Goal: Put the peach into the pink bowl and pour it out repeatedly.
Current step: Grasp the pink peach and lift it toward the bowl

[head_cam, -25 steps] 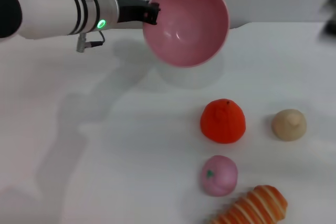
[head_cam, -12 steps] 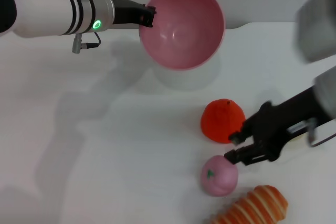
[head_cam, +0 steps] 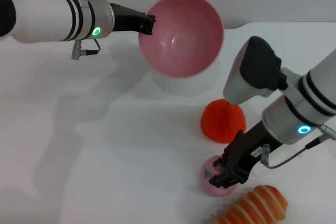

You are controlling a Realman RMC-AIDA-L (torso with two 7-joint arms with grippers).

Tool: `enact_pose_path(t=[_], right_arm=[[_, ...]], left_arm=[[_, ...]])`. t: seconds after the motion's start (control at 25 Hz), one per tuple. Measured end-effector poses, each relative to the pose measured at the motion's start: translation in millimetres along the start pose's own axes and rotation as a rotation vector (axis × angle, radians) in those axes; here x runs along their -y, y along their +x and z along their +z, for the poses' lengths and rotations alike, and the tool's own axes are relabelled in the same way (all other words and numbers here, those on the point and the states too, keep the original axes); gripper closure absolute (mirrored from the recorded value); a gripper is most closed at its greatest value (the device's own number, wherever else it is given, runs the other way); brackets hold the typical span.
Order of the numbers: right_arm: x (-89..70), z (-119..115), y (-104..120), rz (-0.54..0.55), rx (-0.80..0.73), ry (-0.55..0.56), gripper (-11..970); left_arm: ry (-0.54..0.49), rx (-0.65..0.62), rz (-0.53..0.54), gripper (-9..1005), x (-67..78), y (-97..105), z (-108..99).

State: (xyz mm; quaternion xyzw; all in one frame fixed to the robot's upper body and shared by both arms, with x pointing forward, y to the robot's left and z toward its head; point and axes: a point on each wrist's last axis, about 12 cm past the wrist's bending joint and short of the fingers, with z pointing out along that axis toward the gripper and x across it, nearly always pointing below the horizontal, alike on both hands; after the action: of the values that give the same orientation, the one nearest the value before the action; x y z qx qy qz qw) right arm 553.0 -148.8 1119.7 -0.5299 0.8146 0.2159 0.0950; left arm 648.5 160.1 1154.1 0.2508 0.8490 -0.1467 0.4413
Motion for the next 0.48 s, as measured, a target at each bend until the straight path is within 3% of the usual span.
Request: enact_pose_path(t=[0.48], right_arm=[[1.2, 7.1, 2.0, 0.013, -0.034, 0.033, 595]], left_arm=[[0.001, -0.006, -0.003, 914, -0.1, 2.7, -0.2]])
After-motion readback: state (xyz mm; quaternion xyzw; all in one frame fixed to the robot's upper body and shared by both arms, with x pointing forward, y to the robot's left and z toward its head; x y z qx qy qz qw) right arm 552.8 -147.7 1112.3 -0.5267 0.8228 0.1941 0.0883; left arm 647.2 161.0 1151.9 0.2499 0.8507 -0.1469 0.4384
